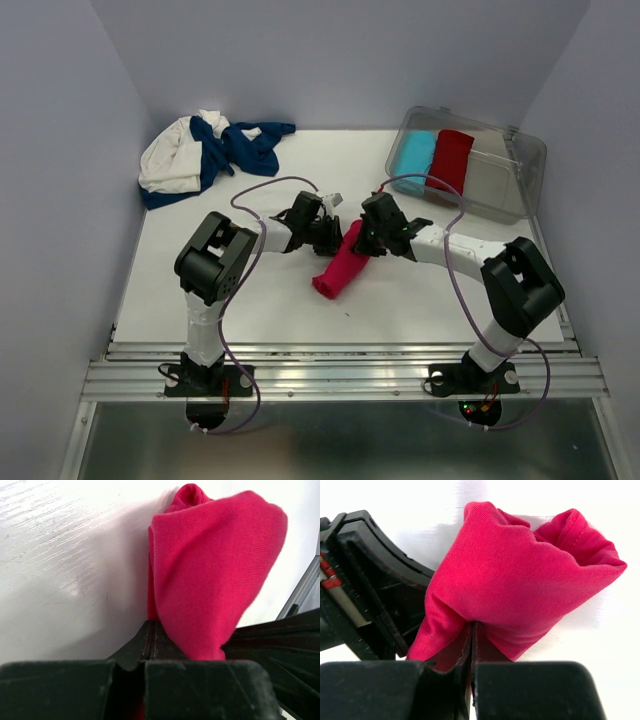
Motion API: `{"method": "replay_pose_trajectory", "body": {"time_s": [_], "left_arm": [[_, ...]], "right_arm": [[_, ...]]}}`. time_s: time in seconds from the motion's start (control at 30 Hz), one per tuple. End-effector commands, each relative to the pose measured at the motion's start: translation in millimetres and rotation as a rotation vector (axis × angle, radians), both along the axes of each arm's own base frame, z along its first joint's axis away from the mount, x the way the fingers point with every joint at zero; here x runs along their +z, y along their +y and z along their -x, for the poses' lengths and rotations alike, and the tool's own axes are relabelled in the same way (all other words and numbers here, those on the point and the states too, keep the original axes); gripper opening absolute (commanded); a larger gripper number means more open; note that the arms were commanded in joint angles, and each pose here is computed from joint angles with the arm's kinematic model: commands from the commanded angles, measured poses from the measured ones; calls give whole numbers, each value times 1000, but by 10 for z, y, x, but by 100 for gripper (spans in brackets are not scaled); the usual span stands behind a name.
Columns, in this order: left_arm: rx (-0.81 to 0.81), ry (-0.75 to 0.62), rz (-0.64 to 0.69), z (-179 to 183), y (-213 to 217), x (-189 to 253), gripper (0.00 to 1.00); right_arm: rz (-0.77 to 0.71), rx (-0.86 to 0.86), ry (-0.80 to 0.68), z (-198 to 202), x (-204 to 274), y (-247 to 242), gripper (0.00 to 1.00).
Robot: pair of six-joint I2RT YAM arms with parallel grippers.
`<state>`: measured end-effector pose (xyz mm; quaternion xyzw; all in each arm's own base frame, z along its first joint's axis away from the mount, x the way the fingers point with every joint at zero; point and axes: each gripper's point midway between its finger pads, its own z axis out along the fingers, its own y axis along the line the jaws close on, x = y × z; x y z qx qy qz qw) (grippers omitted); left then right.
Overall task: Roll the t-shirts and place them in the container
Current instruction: Roll the T-shirt to the center of the board.
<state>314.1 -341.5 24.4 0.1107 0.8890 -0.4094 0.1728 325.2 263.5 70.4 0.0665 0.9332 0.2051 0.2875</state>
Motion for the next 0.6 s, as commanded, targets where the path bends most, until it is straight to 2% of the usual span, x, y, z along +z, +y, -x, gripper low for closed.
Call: {"method": "replay_pose_trajectory", "body": {"time_s": [0.0,0.33,0.43,0.57], "left_arm": [[-58,9,-33,207,37,42,0],[-39,-25,-133,175,248,78,0],[0,-39,-172,134,374,95,0],[125,-70,-301,27,739,217,0]], "right_arm": [[29,-8,-26,-127,-95,53,1],[103,4,82,-73,-524,35,1],[130,3,116,-38,-662,5,1],[149,-6,137,16,-763,-51,1]]}}
